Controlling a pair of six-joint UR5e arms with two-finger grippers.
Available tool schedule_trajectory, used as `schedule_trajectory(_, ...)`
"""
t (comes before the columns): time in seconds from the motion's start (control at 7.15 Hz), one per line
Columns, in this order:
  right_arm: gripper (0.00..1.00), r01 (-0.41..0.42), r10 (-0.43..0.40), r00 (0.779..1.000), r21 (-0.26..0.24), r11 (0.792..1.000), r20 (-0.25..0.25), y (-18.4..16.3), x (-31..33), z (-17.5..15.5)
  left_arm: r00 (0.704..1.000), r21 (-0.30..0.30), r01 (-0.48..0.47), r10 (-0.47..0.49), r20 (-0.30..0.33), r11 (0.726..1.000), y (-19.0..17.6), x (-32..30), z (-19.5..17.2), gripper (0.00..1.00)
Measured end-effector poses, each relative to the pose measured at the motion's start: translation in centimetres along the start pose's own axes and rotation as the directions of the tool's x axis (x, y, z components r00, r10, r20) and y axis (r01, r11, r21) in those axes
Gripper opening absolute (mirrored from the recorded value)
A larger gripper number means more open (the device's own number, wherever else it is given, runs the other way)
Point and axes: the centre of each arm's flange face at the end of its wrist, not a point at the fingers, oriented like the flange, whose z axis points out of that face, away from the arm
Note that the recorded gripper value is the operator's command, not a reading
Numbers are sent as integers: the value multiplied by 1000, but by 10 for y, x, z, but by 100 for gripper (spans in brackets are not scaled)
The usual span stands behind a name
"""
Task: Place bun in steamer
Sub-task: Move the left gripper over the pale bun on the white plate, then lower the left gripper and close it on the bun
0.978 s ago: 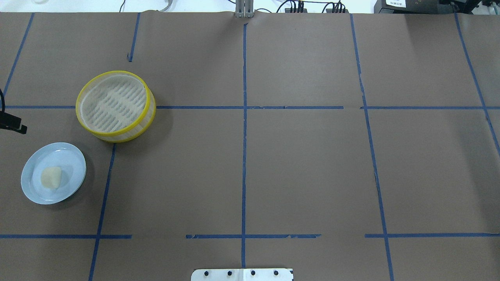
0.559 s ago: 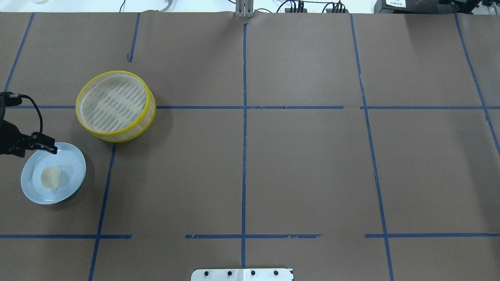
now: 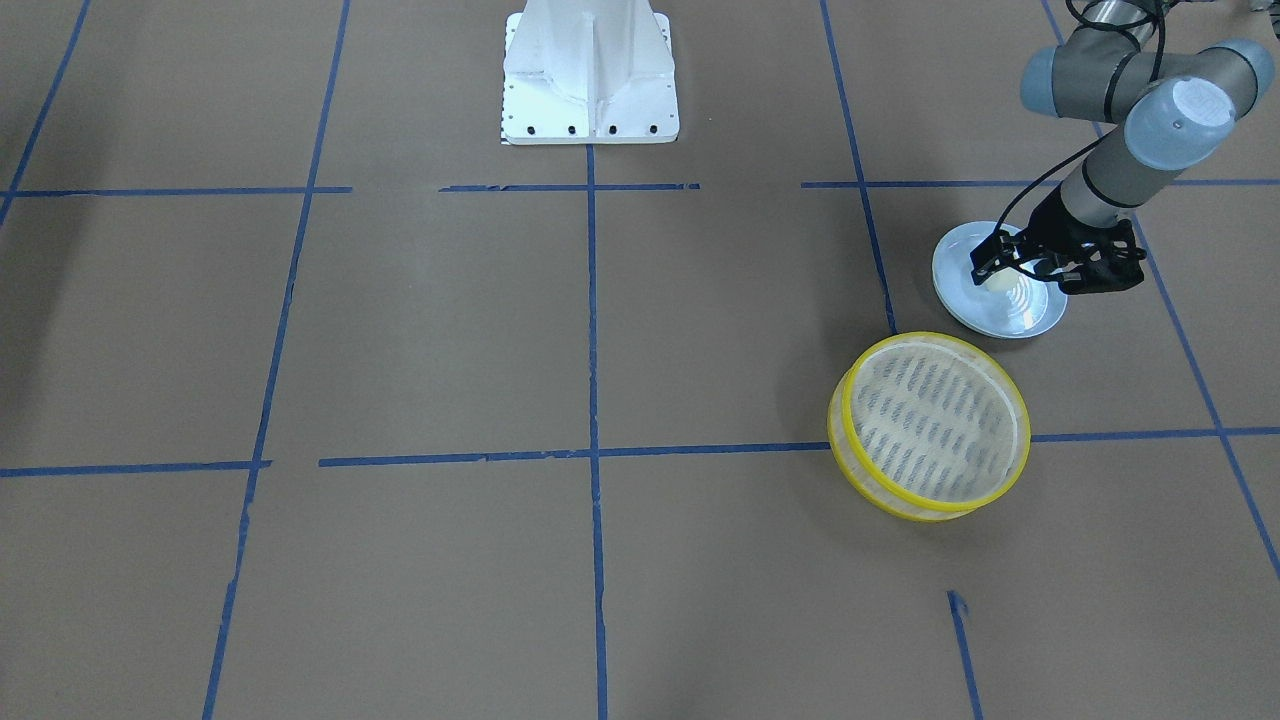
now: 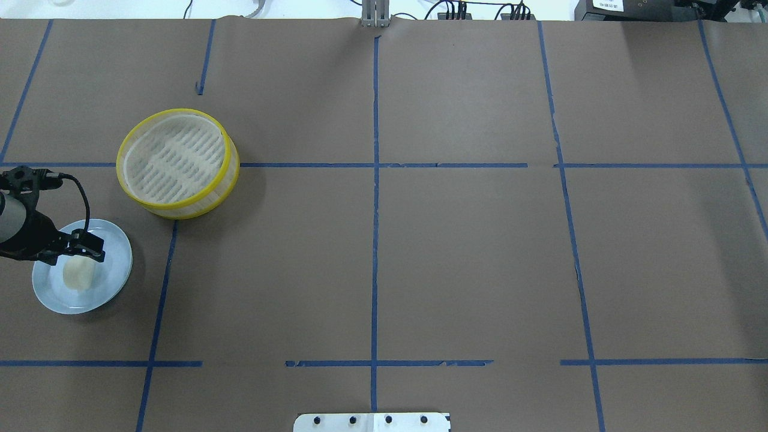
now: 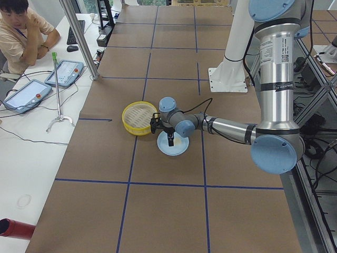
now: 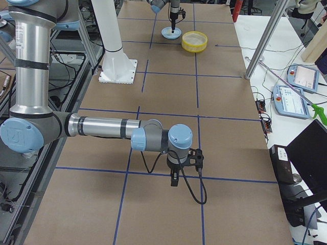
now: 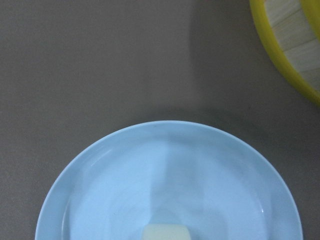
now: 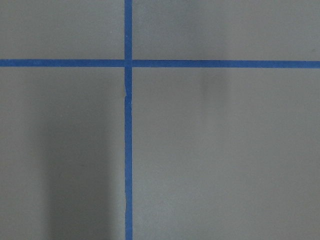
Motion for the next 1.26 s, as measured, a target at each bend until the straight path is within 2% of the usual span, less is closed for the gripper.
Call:
schedule_trajectory(0.28, 100, 0, 0, 1000, 0, 1000, 0, 0, 0, 0, 1000, -23, -6, 6, 10, 1000, 7, 0, 10, 89)
schedule_trajectory(0.42, 100, 0, 0, 1000, 0, 1000, 0, 0, 0, 0, 1000, -31, -8, 8, 13, 999, 11, 0, 13, 85)
schedule_trajectory(0.56, 100, 0, 0, 1000, 0, 1000, 0, 0, 0, 0, 1000, -38, -10, 10, 17, 999, 14, 0, 15, 79)
schedule_trajectory(0.98, 100, 0, 0, 1000, 0, 1000, 0, 0, 0, 0, 1000, -43, -12, 12, 20, 999, 17, -2, 17, 53)
schedule_trajectory(1.12, 100, 0, 0, 1000, 0, 1000, 0, 0, 0, 0, 1000, -43, -12, 13, 19, 999, 18, -1, 16, 41)
schedule_trajectory(1.26, 100, 0, 0, 1000, 0, 1000, 0, 0, 0, 0, 1000, -42, -13, 14, 18, 999, 18, -1, 16, 35)
